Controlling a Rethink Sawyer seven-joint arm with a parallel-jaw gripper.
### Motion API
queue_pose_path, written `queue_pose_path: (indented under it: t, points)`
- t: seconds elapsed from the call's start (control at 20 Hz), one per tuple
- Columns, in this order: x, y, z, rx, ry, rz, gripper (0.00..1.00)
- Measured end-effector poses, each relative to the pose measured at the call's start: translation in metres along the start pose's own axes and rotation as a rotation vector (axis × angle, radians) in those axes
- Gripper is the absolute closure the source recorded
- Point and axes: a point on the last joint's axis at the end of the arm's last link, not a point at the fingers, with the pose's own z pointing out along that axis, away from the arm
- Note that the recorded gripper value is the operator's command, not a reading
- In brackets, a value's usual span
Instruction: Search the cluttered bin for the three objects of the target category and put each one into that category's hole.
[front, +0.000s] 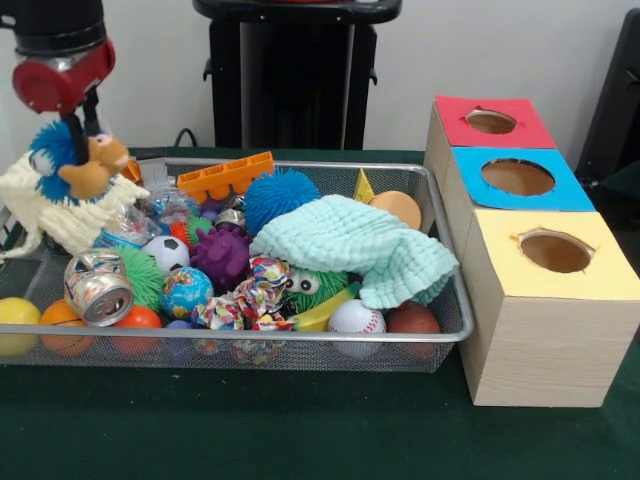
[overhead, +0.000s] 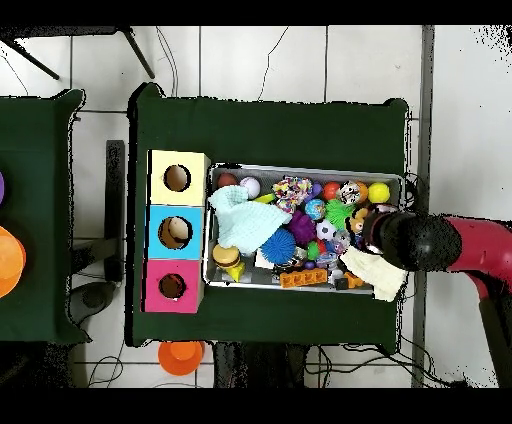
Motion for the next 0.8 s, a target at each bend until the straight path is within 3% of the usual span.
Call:
queue_pose_path:
  t: [0.35,0.75,0.8]
  points:
    - [-0.058,0.01,-0.051,0.003,-0.057,-0.015,1.0]
    - [-0.119,0.018,-0.079,0.039,-0.06,-0.065,1.0]
    - [-0.134,0.021,-0.084,0.043,-0.064,-0.076,1.0]
